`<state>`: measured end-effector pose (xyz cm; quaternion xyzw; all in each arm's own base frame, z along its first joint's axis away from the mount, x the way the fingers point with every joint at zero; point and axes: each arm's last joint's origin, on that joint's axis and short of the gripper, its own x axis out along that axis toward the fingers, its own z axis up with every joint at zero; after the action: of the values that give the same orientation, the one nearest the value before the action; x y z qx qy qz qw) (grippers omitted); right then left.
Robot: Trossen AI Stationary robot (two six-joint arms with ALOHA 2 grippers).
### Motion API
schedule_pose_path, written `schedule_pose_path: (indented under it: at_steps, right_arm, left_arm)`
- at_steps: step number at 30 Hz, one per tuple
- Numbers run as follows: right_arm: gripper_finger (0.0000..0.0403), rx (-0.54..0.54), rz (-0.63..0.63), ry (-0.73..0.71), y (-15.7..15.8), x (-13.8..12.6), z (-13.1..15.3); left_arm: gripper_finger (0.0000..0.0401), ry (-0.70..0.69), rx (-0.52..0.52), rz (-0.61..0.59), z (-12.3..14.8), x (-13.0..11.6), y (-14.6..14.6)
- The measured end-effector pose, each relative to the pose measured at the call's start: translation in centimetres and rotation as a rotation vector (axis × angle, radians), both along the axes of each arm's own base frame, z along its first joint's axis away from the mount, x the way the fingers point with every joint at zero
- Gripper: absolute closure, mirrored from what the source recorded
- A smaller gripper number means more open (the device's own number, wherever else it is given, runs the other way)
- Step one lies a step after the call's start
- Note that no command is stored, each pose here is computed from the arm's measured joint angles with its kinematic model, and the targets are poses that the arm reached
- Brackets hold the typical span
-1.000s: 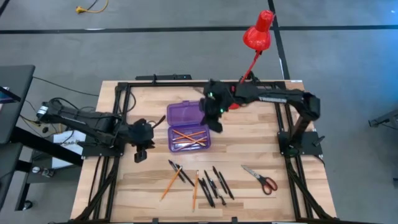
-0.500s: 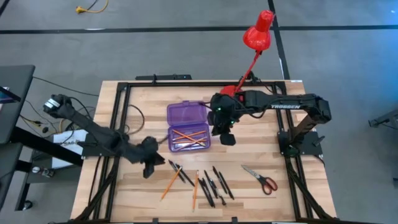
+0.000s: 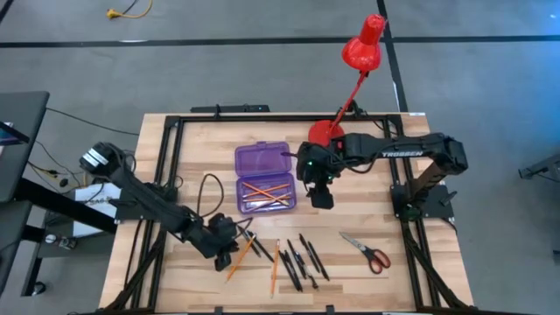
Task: Pick & place school supplies into a supply box
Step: Put the orange pencil into the purple supply box
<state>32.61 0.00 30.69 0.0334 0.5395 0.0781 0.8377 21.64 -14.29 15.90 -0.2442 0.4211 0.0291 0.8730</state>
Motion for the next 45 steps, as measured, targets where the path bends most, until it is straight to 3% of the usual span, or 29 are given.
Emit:
schedule_pose_path:
  at_steps: [14, 19, 29, 45]
  right_arm:
    - [0.0201, -0.119, -0.06, 0.044, 2.8, -0.6, -0.1]
    - [0.0206, -0.178, -0.07, 0.087, 3.0, -1.0, -0.4]
    - [0.0204, -0.158, -0.13, 0.137, 3.0, -1.6, -2.6]
    - [0.0209, -0.151, -0.123, 0.104, 3.5, -1.4, -2.7]
  left_arm:
    - [0.0242, -0.044, 0.015, 0.077, -0.3, 0.5, 0.0]
    - [0.0243, -0.066, 0.035, 0.042, -0.2, 0.7, -0.1]
    - [0.025, -0.036, 0.064, 0.022, -1.2, 0.9, -0.3]
    - [0.0251, 0.023, 0.095, -0.001, -3.4, 3.3, -2.0]
